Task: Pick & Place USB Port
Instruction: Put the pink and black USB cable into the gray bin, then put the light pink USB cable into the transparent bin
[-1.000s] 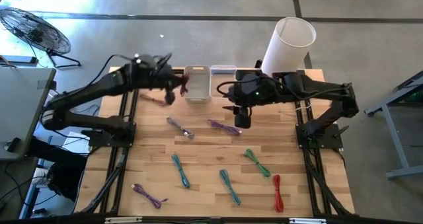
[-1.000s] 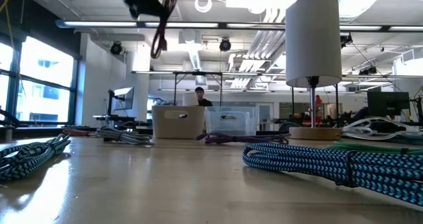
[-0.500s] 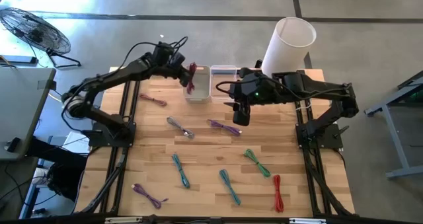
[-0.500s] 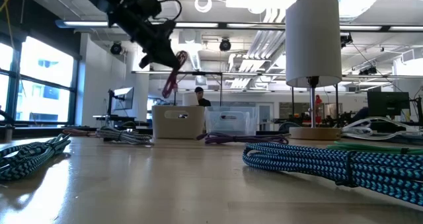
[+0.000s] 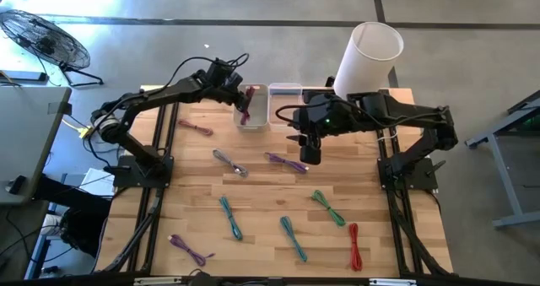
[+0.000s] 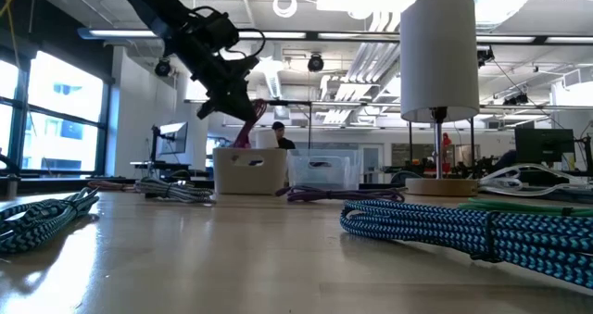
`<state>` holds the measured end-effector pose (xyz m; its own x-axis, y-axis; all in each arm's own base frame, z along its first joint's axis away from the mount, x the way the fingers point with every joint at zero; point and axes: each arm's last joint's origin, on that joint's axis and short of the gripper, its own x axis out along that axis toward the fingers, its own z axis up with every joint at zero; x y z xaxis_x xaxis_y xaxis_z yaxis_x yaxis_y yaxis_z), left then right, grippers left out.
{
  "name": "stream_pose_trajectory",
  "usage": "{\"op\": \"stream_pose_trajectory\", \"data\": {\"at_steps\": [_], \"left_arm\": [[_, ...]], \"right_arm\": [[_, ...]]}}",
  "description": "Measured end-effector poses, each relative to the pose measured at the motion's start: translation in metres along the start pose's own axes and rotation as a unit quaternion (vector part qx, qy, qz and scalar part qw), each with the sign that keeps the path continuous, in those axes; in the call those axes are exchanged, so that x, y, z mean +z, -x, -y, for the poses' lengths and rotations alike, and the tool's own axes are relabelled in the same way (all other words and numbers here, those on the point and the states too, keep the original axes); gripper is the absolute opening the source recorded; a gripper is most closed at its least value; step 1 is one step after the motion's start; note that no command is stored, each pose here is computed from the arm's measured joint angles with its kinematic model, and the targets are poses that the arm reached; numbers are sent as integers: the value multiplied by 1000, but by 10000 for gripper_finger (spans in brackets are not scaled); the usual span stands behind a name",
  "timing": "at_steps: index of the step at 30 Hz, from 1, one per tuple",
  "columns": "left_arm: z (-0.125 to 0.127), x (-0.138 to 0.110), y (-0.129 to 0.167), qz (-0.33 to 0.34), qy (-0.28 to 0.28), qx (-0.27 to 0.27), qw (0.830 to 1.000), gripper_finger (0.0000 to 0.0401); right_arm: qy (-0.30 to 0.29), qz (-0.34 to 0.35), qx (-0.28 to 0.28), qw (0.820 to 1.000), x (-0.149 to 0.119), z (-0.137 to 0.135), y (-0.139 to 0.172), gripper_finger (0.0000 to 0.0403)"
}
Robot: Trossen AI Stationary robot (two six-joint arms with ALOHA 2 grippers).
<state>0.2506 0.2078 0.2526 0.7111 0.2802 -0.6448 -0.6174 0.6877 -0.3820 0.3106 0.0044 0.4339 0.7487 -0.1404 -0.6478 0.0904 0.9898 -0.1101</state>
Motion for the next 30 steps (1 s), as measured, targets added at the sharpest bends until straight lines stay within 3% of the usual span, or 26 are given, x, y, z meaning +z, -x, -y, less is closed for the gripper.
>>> {"op": "stream_pose_trajectory", "data": {"at_steps": [7, 13, 16, 19, 22, 25, 27, 30], "left_arm": [[0, 0, 0, 1, -3, -1, 1000, 151], [-1, 4, 1, 9, -4, -30, 1000, 180], [5, 12, 6, 44, -31, -80, 995, 182], [18, 30, 15, 86, -83, -177, 977, 182], [34, 46, 28, 108, -151, -308, 933, 182], [60, 54, 44, 107, -245, -456, 849, 183], [79, 54, 52, 83, -279, -536, 793, 183], [106, 52, 67, 56, -306, -602, 735, 183]], "right_arm": [[3, -5, 23, 1000, -1, -3, 0, 162], [12, -15, 29, 999, -3, -8, 1, 158], [18, -23, 33, 999, -5, -12, 2, 157], [31, -30, 37, 998, -6, -16, 3, 157], [37, -34, 29, 998, -7, -19, 4, 159], [40, -37, 30, 998, -8, -20, 4, 157], [42, -43, 30, 998, -9, -21, 4, 155], [44, -52, 30, 997, -11, -21, 4, 154]]}}
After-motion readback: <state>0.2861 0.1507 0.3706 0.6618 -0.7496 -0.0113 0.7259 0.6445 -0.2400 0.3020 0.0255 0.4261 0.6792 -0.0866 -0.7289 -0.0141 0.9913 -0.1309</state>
